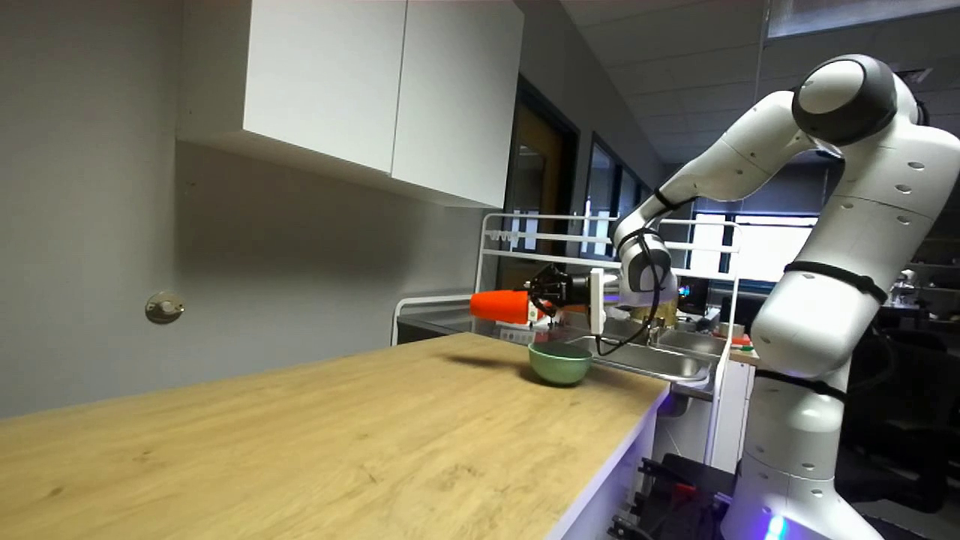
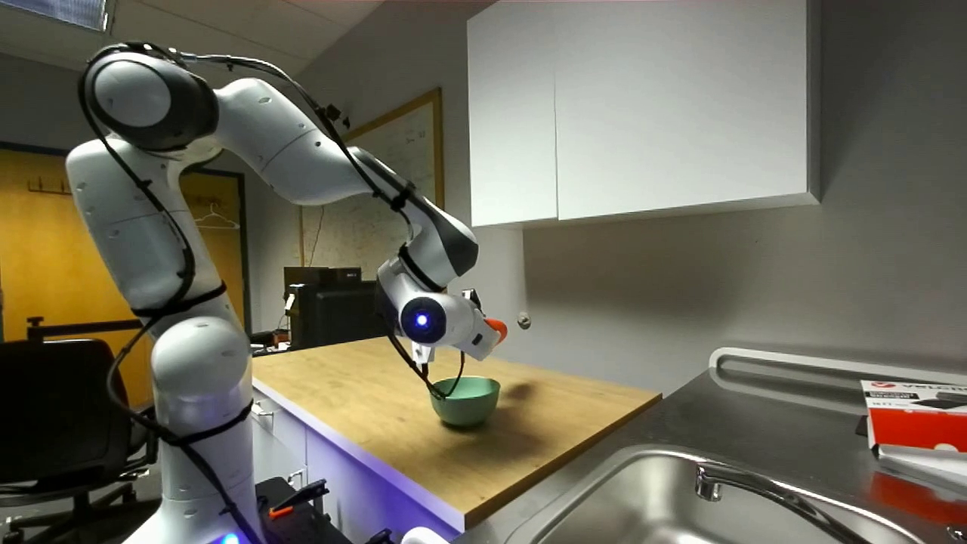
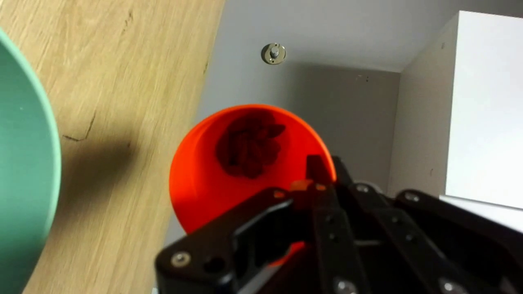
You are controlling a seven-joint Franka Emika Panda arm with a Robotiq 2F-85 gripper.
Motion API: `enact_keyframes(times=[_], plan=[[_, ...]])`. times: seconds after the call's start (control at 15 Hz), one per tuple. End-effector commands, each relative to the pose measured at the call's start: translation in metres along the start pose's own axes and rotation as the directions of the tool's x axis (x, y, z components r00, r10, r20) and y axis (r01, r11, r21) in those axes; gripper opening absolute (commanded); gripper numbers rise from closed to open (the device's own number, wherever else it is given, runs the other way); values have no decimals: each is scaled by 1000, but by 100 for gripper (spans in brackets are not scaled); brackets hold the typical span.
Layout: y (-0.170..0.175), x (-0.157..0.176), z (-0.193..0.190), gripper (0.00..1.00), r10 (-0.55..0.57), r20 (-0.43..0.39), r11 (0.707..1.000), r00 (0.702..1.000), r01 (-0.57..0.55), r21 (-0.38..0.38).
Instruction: Pick up the orange cup and pour the contents into the green bowl
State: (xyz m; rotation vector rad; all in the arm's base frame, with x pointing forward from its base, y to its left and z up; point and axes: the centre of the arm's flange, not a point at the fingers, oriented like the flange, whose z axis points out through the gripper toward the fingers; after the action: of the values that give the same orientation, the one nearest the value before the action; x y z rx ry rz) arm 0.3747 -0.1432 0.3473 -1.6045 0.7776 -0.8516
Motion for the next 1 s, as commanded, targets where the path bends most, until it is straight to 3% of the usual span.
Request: enact_keyframes(times=[0.0,0.47,0.93], plan=[[16,4,-1,2,7,-19,998,1000,-6,67],[39,8,-14,2,28,-60,984,998,-17,179],[55,9,-21,2,-15,-118,946,993,52,320]])
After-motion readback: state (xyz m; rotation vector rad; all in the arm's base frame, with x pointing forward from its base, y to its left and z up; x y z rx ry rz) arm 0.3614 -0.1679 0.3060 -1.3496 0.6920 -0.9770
